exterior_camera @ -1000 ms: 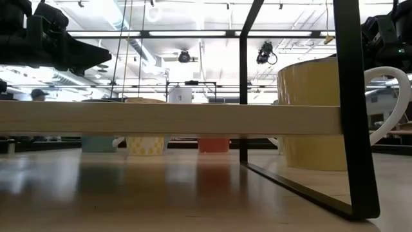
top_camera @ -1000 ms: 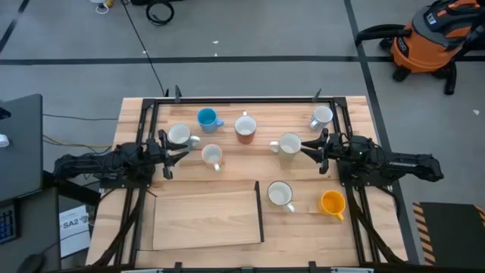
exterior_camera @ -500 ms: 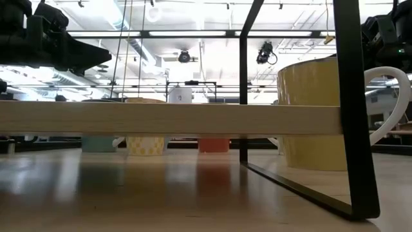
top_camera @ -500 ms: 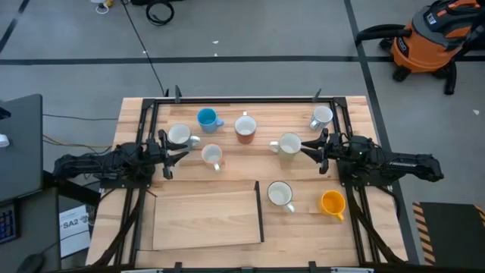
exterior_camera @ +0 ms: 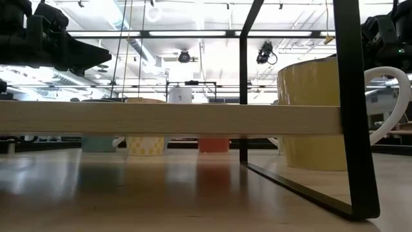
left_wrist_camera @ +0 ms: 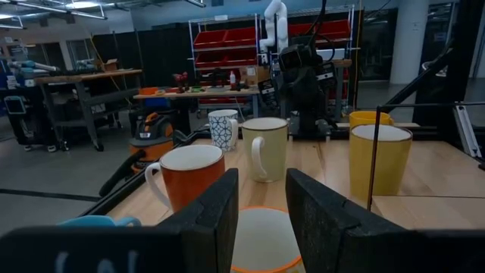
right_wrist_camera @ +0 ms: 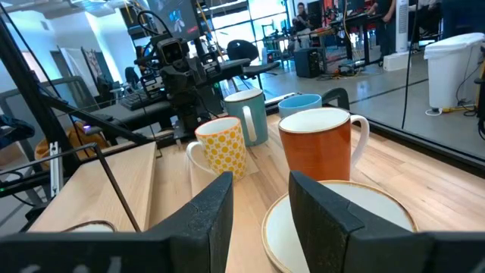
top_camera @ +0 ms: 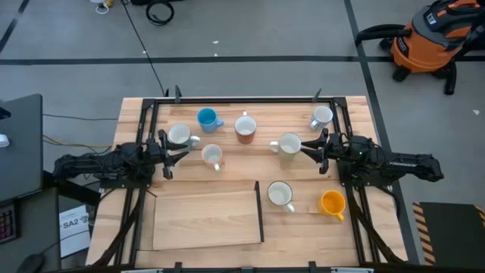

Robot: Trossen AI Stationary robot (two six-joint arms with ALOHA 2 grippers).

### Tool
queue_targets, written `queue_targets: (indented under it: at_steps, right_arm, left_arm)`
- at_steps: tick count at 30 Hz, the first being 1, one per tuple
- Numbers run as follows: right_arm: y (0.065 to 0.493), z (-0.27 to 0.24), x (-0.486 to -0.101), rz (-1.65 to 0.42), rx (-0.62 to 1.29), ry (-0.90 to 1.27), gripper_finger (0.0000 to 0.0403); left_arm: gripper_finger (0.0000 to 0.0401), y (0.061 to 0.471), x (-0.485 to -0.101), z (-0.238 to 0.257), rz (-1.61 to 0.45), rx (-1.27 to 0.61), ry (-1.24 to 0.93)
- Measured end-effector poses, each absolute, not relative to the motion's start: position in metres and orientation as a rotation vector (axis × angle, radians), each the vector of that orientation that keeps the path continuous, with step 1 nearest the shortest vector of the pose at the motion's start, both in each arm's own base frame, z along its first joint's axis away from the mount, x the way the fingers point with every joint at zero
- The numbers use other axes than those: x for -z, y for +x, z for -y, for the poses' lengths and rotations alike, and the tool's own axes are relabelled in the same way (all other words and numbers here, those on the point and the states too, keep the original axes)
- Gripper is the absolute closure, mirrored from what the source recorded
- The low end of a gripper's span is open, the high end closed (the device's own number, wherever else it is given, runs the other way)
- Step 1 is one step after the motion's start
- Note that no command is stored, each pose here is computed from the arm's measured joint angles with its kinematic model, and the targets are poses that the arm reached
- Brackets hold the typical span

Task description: Place coffee mugs

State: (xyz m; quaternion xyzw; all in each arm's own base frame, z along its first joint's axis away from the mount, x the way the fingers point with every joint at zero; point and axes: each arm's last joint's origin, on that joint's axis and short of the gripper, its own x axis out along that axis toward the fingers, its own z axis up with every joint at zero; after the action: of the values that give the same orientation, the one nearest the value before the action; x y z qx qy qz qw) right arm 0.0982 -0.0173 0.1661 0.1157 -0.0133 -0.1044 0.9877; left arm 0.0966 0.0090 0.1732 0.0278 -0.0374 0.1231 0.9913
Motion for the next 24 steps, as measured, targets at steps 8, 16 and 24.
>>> queue_targets:
  at_steps: [8, 16, 24]
  right_arm:
    - [0.0982, 0.0173, -0.166, 0.026, 0.21, 0.232, 0.0267]
    - [0.0982, 0.0173, -0.166, 0.026, 0.209, 0.233, 0.0267]
    - [0.0982, 0.0173, -0.166, 0.026, 0.21, 0.233, 0.0267]
  left_arm:
    - [0.0282, 0.0966, -0.1735, -0.009, 0.078, -0.247, 0.055]
    - [0.0282, 0.096, -0.1743, -0.0106, 0.083, -0.304, 0.056]
    - [0.0282, 0.0962, -0.1741, -0.0103, 0.083, -0.292, 0.058]
